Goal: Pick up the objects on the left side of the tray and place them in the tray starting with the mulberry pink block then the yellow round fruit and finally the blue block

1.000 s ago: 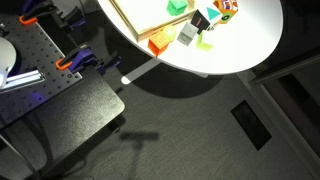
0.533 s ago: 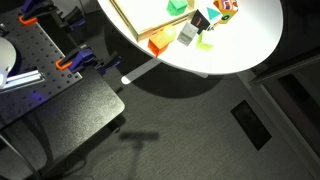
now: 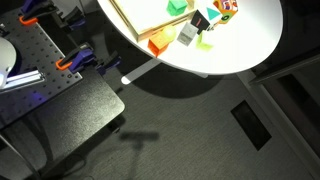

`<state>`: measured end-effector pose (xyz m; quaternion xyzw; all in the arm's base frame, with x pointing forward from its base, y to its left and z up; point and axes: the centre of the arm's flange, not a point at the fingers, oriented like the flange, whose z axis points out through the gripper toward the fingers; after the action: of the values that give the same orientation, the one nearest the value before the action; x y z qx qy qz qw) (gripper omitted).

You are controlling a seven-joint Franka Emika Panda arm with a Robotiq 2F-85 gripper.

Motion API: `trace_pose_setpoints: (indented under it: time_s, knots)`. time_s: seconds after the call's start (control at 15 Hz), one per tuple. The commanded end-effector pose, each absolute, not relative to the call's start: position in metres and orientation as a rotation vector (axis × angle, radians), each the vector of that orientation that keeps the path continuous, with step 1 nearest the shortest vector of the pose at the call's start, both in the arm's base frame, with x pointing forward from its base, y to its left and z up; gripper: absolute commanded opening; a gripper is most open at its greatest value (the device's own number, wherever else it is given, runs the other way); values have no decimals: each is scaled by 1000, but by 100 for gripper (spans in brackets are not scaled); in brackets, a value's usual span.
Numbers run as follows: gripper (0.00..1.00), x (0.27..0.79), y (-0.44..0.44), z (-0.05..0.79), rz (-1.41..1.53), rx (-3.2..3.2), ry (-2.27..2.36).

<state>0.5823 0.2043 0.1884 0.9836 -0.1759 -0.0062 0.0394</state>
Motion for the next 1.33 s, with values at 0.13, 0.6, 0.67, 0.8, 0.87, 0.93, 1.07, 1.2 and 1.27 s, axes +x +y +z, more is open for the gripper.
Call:
trace_pose_setpoints:
  time_s: [0.13,0.6,0.67,0.8,0.87,0.93,1.07,1.2,1.27]
  knots:
    - [100,601,226,170,-36,2985,-612]
    - [100,608,238,155,-40,2952,-668]
    - [100,609,238,154,-43,2945,-677]
    - [100,610,238,154,-57,2921,-698]
    - [98,610,238,153,-63,2914,-704]
    - [74,611,239,153,-69,2906,-713]
    - [68,611,239,154,-82,2891,-720]
    - [52,611,237,158,-106,2875,-724]
    - [43,610,235,160,-117,2869,-721]
